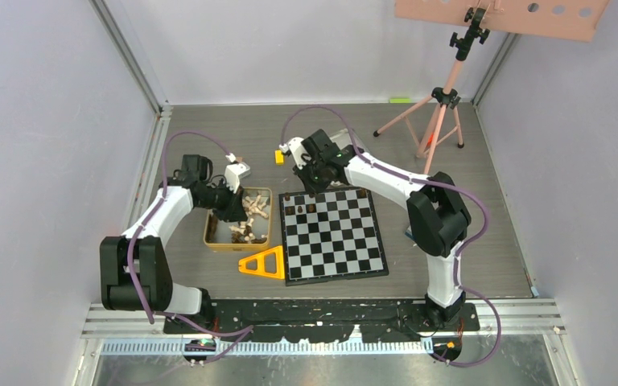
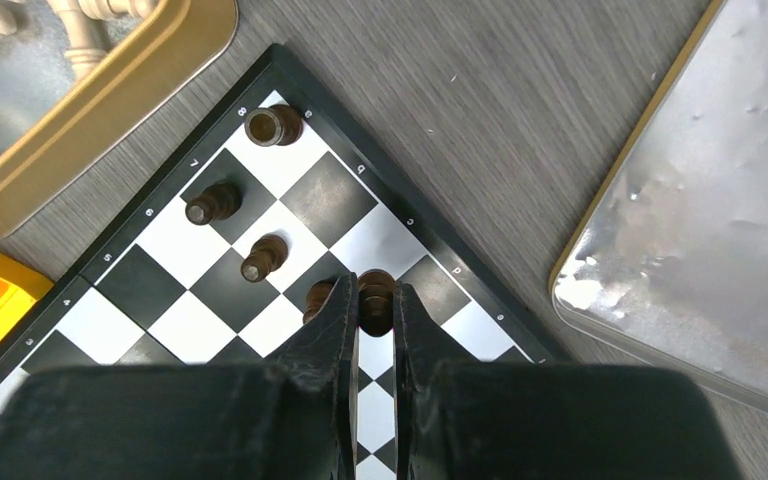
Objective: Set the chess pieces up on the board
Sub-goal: Place the chess piece on the chessboard.
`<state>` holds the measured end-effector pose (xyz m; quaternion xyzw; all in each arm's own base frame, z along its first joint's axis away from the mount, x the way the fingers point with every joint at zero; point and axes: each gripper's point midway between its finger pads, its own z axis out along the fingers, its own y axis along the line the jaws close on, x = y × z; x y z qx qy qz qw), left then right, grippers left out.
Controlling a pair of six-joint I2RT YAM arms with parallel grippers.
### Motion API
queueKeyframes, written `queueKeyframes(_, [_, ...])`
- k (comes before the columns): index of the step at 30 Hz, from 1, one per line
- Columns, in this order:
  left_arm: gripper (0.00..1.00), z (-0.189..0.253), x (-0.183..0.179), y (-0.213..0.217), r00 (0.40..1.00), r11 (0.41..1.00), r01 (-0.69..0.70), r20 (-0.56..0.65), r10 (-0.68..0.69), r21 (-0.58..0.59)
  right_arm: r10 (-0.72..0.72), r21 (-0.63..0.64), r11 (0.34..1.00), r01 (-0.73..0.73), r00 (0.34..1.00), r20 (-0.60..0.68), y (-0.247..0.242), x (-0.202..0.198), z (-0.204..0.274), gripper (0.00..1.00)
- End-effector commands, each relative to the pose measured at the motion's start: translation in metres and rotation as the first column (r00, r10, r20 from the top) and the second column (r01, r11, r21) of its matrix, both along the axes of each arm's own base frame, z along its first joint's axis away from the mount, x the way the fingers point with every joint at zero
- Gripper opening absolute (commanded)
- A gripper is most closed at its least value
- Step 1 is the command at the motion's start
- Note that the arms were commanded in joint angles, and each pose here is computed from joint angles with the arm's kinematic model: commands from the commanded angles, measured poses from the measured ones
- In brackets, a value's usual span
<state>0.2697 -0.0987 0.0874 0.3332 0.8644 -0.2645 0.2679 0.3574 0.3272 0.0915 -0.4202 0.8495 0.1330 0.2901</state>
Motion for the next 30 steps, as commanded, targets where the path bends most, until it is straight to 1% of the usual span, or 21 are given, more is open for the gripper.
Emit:
queueKeyframes(1, [0.03,0.014,0.005,0.0,0.999,1.0,-0.006,0.034,0.006,-0.007,0.01,-0.009,1.0,-0.009,0.999,0.039,0.008,0.006,-0.006,0.02])
queueKeyframes(9, [0.03,0.013,0.003,0.001,1.0,1.0,-0.004,0.027,0.004,-0.005,0.021,-0.011,1.0,-0.021,0.999,0.031,0.015,0.003,-0.015,0.04])
queueKeyframes(30, [0.03,0.011,0.002,0.001,1.0,1.0,-0.001,0.021,0.001,-0.005,0.028,-0.023,0.999,-0.027,0.998,0.048,0.019,0.007,-0.022,0.04])
